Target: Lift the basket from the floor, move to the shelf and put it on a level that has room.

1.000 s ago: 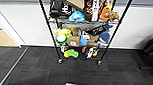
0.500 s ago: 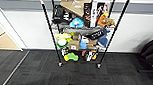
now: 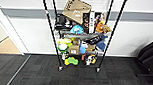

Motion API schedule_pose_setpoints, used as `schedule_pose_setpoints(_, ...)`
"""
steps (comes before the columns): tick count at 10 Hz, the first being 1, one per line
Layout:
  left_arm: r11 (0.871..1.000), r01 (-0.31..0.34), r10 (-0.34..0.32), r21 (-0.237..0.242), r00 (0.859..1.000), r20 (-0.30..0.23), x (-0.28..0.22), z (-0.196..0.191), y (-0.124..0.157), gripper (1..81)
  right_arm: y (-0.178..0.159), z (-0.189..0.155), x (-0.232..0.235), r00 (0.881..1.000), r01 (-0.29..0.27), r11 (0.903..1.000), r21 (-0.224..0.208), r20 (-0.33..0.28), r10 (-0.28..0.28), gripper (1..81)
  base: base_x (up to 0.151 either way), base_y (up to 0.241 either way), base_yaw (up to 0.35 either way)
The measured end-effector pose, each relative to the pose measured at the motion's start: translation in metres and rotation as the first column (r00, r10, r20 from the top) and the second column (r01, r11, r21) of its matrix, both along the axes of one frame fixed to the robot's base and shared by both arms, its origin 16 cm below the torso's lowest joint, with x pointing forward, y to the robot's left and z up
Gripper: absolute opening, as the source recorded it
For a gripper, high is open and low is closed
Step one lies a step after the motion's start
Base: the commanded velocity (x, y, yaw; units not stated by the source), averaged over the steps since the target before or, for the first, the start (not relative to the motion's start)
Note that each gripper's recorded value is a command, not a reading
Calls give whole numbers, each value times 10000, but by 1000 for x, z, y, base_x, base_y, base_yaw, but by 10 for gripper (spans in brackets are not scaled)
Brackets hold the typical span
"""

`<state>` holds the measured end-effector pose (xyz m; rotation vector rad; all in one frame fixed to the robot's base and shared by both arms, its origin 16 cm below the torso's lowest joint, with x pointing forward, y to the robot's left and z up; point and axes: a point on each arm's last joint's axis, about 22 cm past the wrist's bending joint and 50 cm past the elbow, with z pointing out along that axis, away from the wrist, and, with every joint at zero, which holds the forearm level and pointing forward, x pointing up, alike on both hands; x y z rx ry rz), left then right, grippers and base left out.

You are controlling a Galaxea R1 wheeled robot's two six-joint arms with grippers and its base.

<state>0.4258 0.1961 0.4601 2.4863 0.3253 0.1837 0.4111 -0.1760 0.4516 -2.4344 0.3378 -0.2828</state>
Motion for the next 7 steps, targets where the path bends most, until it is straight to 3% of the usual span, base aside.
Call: schedule_pose_setpoints(7,9998,39,-25,-215,9979,644,-32,72,1,10,6,74,-13,9968,-110,9998,187,800,95,10,0,0,0)
